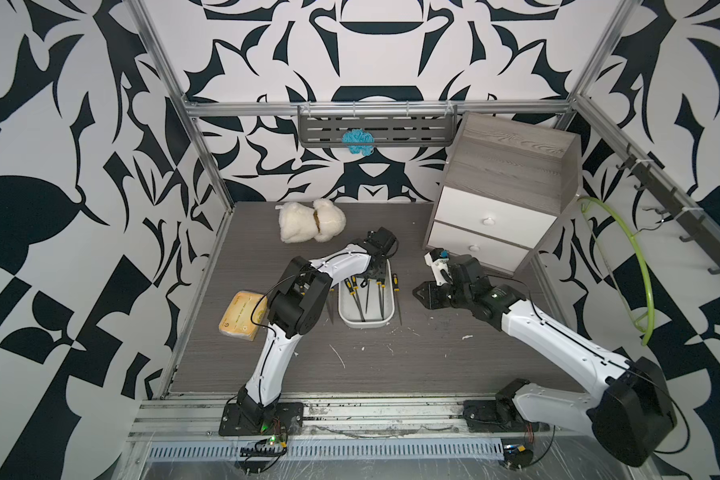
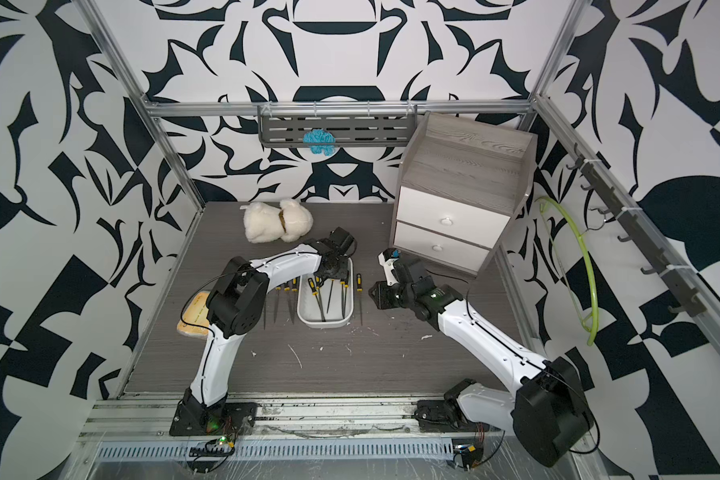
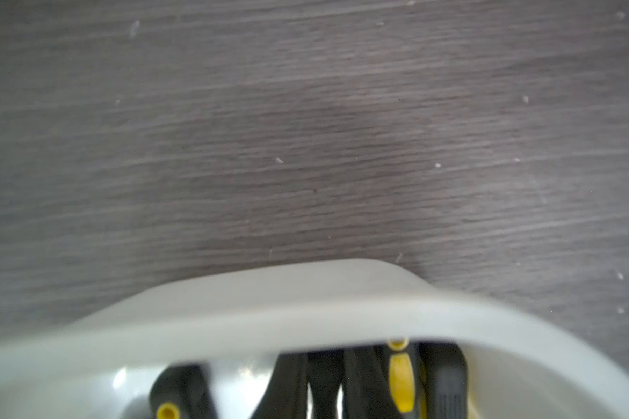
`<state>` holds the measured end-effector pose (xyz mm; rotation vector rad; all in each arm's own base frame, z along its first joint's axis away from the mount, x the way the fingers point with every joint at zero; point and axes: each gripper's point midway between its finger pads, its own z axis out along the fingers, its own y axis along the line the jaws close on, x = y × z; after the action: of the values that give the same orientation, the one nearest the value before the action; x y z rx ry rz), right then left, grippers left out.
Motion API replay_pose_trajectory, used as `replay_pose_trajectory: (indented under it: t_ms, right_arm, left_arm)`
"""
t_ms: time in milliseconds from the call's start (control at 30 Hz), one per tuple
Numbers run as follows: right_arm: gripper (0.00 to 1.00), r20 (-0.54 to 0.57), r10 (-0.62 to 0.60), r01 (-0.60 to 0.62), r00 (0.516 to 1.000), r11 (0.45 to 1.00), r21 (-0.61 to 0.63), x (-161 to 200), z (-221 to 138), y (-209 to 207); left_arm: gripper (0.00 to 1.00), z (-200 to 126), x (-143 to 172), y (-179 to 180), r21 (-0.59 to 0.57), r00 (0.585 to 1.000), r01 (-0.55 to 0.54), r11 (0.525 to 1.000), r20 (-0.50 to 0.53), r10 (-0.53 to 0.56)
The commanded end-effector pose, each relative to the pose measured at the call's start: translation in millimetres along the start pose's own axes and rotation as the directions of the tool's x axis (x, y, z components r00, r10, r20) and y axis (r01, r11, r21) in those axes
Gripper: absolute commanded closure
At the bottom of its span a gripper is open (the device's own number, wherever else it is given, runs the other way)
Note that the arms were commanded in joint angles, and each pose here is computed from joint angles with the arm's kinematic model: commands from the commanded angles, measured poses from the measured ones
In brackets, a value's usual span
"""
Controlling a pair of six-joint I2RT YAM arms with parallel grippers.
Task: Take the file tool out of the storage box
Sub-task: Pick up the file tool from the storage box.
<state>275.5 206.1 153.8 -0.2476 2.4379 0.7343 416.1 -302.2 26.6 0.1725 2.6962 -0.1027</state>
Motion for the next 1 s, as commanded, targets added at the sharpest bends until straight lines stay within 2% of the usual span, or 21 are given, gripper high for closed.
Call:
replay_pose_trajectory:
  t_ms: [0, 100, 233, 400, 533, 633, 733, 867, 967]
  right_arm:
    - [0.70, 0.030, -0.001, 0.002, 1.000, 1.000, -0.019, -8, -1, 5]
    - [0.70, 0.033, -0.002, 0.002, 0.999, 1.000, -0.021, -9, -2, 6]
    - [0.70, 0.037, -0.001, 0.002, 0.999, 1.000, -0.023, -9, -2, 5]
    - [0.70, 0.042, -0.010, 0.012, 0.999, 0.998, -0.056, -9, -3, 11]
    - [0.70, 0.054, -0.022, 0.028, 0.998, 0.993, -0.116, -10, -5, 22]
    - [0.70, 0.064, -0.034, 0.042, 0.997, 0.990, -0.133, -11, -9, 26]
    - [0.70, 0.075, -0.031, 0.043, 0.997, 0.986, -0.162, -12, -9, 31]
    - [0.70, 0.049, -0.026, 0.039, 0.998, 0.960, -0.278, -9, -8, 50]
    - [0.70, 0.039, -0.030, 0.042, 0.999, 0.924, -0.379, -6, -10, 70]
  left_arm:
    - [0.95, -1, 22, 7, 0.022, 0.998, 0.007, 1.000, -0.070, -0.005]
    - [0.97, -23, 11, 3, 0.058, 1.000, 0.014, 0.998, -0.028, -0.012]
    - [0.98, -67, -11, 1, 0.120, 0.996, 0.027, 0.992, 0.084, -0.037]
    - [1.00, -127, -35, -1, 0.220, 0.968, 0.007, 0.975, 0.243, -0.062]
    - [1.00, -171, -41, -3, 0.306, 0.937, -0.032, 0.951, 0.340, -0.078]
    - [1.00, -200, -37, -4, 0.396, 0.910, -0.051, 0.917, 0.397, -0.121]
    - [1.00, -228, -31, -8, 0.510, 0.884, -0.058, 0.859, 0.427, -0.193]
    - [1.00, -250, -13, -20, 0.655, 0.884, -0.080, 0.752, 0.395, -0.250]
    - [1.00, -257, 5, -17, 0.692, 0.884, -0.099, 0.715, 0.392, -0.256]
